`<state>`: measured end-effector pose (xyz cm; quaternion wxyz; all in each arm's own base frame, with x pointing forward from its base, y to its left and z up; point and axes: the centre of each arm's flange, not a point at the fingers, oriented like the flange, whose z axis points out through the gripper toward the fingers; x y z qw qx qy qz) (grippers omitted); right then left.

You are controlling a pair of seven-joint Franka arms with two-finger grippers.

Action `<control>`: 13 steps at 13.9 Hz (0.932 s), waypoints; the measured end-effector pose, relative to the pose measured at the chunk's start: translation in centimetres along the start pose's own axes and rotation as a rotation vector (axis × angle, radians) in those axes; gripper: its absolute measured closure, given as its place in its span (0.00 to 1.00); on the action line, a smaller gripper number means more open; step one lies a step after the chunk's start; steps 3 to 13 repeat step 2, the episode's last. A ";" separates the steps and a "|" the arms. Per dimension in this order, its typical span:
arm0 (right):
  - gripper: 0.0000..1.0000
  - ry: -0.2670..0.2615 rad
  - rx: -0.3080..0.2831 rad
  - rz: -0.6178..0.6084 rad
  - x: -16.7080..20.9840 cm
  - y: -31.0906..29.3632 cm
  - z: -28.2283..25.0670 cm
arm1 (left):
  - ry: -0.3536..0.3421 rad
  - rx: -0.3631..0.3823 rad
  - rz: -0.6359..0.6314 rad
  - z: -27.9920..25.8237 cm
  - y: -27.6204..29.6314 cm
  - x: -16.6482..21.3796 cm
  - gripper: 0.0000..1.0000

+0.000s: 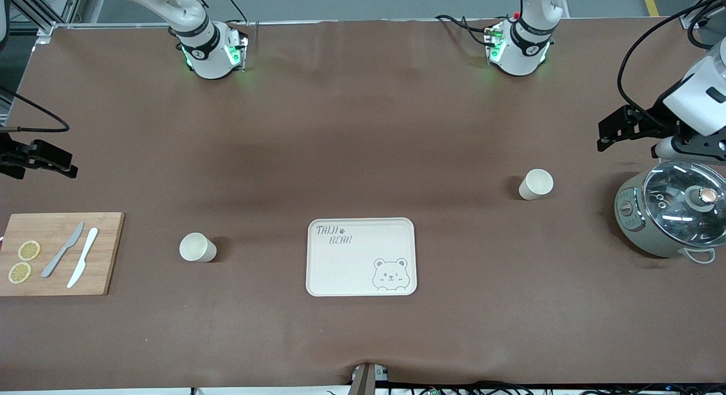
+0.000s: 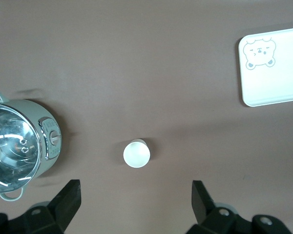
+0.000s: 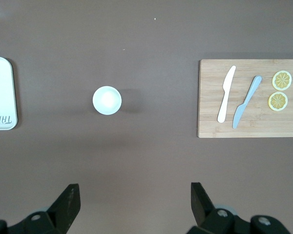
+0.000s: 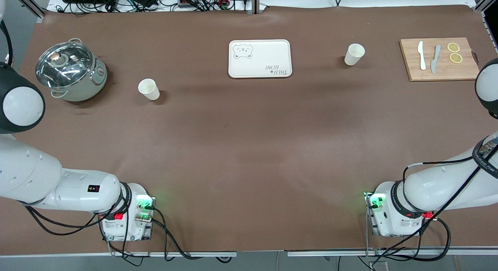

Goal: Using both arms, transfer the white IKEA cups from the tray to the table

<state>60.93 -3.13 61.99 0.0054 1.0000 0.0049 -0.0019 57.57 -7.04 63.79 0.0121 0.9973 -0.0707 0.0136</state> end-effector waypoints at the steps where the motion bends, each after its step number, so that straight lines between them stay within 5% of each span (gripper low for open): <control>1: 0.00 0.000 0.000 0.001 0.0 0.0 0.0 | 0.000 0.000 0.000 0.0 0.0 0.0 0.00; 13: 0.00 0.001 -0.001 0.001 0.0 0.0 0.0 | 0.000 0.000 0.000 0.0 0.0 0.0 0.00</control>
